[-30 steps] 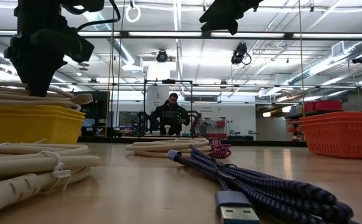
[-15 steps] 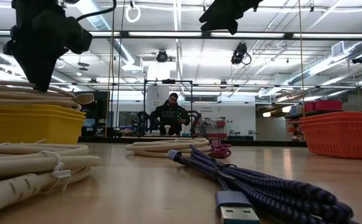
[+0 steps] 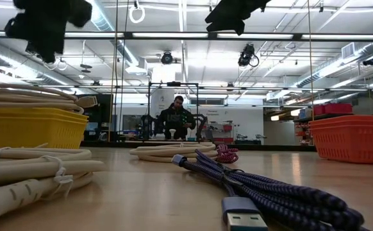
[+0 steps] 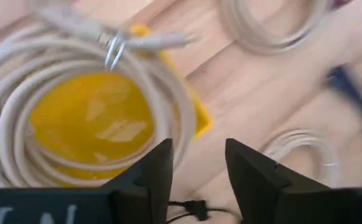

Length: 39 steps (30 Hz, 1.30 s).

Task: Pick & Place USB Port
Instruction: Put the black and pink charger cable into the orange bin

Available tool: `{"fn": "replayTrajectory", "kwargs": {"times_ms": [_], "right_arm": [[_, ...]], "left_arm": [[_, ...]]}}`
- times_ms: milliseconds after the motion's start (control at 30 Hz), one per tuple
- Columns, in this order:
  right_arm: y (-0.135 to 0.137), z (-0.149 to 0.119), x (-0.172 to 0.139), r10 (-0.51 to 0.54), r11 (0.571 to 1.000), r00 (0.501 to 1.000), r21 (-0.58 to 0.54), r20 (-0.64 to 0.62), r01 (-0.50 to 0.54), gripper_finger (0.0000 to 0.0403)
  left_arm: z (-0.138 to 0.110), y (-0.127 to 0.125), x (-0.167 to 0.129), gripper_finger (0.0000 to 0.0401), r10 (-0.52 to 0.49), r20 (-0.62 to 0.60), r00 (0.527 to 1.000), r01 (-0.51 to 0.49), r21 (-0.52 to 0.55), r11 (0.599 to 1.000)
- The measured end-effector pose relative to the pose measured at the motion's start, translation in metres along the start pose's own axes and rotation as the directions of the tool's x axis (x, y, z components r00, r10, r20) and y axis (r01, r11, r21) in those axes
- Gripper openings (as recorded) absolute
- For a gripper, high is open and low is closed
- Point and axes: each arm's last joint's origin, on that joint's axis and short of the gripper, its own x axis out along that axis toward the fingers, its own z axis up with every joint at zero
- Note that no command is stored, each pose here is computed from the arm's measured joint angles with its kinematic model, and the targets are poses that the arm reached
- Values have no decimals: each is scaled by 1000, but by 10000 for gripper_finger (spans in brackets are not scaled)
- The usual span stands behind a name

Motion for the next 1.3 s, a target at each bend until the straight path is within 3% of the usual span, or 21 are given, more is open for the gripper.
{"fn": "replayTrajectory", "kwargs": {"times_ms": [100,167,300,400,533,633,767,867,1100,1300], "right_arm": [[0,0,0,0,1000,1000,1,-1,0,168],[0,-1,0,1,1000,1000,12,-8,-1,168],[4,-9,4,38,996,996,83,-77,-31,168],[13,-35,15,69,987,980,154,-189,-40,168],[29,-88,33,123,964,932,265,-341,-30,168],[42,-122,45,157,933,922,359,-353,-21,168],[51,-142,53,176,855,944,519,-280,-5,168],[53,-157,54,137,808,944,585,-299,68,168],[56,-166,58,45,706,960,689,-275,165,168],[56,-182,78,53,695,937,687,-346,215,168]], "left_arm": [[8,-4,-24,167,-69,122,990,69,0,998],[16,-9,-44,170,-137,248,959,133,36,991],[32,-20,-89,170,-270,506,819,220,157,963],[39,-24,-113,170,-301,597,744,199,233,952],[42,-22,-127,170,-277,662,697,125,268,955],[42,-21,-126,170,-249,678,692,61,288,956],[43,-21,-125,170,-235,677,698,22,307,951],[43,-21,-124,170,-231,675,701,18,308,951],[43,-20,-125,170,-235,673,701,-27,355,934],[42,-21,-124,169,-252,655,712,-30,387,921]]}}
